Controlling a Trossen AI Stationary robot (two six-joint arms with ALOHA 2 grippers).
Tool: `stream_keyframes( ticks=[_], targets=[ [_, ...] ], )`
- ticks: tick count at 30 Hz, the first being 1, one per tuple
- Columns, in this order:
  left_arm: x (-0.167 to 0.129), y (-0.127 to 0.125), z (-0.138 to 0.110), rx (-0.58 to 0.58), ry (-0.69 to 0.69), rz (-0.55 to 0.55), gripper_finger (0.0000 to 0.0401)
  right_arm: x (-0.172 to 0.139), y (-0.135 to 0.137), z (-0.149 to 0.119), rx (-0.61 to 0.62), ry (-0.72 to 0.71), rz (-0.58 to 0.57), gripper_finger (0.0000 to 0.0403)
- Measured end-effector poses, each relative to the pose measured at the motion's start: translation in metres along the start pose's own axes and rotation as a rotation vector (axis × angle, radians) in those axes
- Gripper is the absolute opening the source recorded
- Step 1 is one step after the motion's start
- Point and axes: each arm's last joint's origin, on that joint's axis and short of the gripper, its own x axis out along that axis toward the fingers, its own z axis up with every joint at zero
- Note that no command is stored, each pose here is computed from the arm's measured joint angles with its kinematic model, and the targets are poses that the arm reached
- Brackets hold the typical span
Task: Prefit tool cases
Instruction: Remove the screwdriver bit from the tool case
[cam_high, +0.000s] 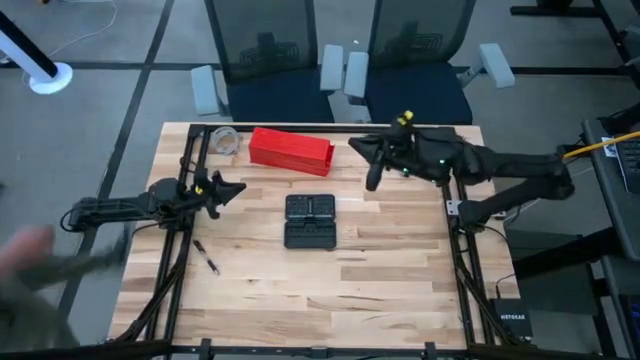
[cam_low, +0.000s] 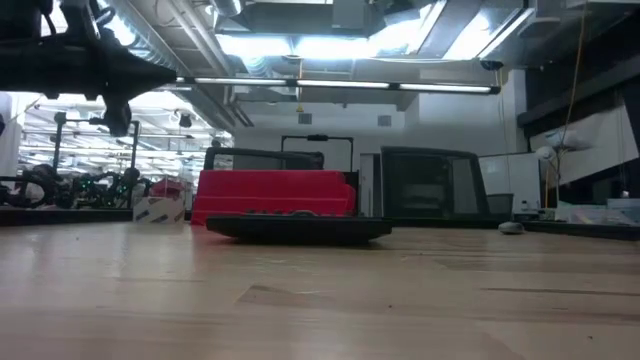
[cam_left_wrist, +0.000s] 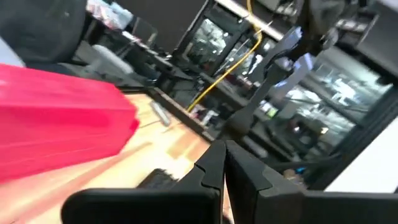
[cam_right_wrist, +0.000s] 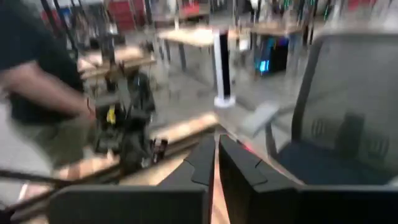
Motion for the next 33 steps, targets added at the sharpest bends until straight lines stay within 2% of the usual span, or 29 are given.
stream_keyframes(
  ticks=[3, 7, 9, 11, 15, 17, 19, 21, 24, 28, 31, 33],
  targets=[
    [0.006, -0.005, 0.002, 0.018, 0.076, -0.039, 0.0003, 0.006, 0.002, -0.015, -0.038, 0.222, 0.047, 0.0024],
    [0.027, -0.019, 0.013, 0.076, 0.240, 0.041, 0.0001, 0.019, -0.004, -0.050, -0.069, 0.545, 0.119, 0.0023],
    [0.046, -0.030, 0.022, 0.173, 0.323, 0.077, 0.0001, 0.030, -0.009, -0.072, -0.064, 0.675, 0.161, 0.0017],
    [0.069, -0.041, 0.029, 0.313, 0.430, 0.111, 0.0001, 0.043, -0.012, -0.099, -0.088, 0.788, 0.251, 0.0006],
    [0.112, -0.050, 0.021, 0.613, 0.792, 0.170, 0.0000, 0.064, -0.011, -0.153, -0.073, 0.893, 0.448, 0.0003],
    [0.125, -0.046, 0.008, 0.680, 0.935, 0.191, 0.0000, 0.070, -0.009, -0.180, -0.068, 0.934, 0.485, 0.0002],
    [0.133, -0.039, -0.006, 0.681, 1.012, 0.223, 0.0000, 0.070, -0.008, -0.206, -0.089, 0.977, 0.477, 0.0002],
    [0.135, -0.028, -0.016, 0.657, 1.051, 0.299, 0.0000, 0.071, -0.010, -0.223, -0.095, 0.987, 0.414, 0.0001],
    [0.139, -0.017, -0.018, 0.623, 1.016, 0.407, 0.0000, 0.077, -0.019, -0.238, -0.051, 0.923, 0.266, 0.0001],
    [0.132, 0.003, -0.020, 0.571, 1.013, 0.498, 0.0000, 0.095, -0.036, -0.237, 0.108, 0.756, 0.087, 0.0001],
    [0.118, 0.016, -0.029, 0.496, 1.042, 0.574, 0.0000, 0.111, -0.049, -0.238, 0.173, 0.676, 0.025, 0.0001],
    [0.113, 0.017, -0.036, 0.425, 1.039, 0.560, 0.0000, 0.122, -0.057, -0.237, 0.202, 0.640, 0.008, 0.0001]
  ],
)
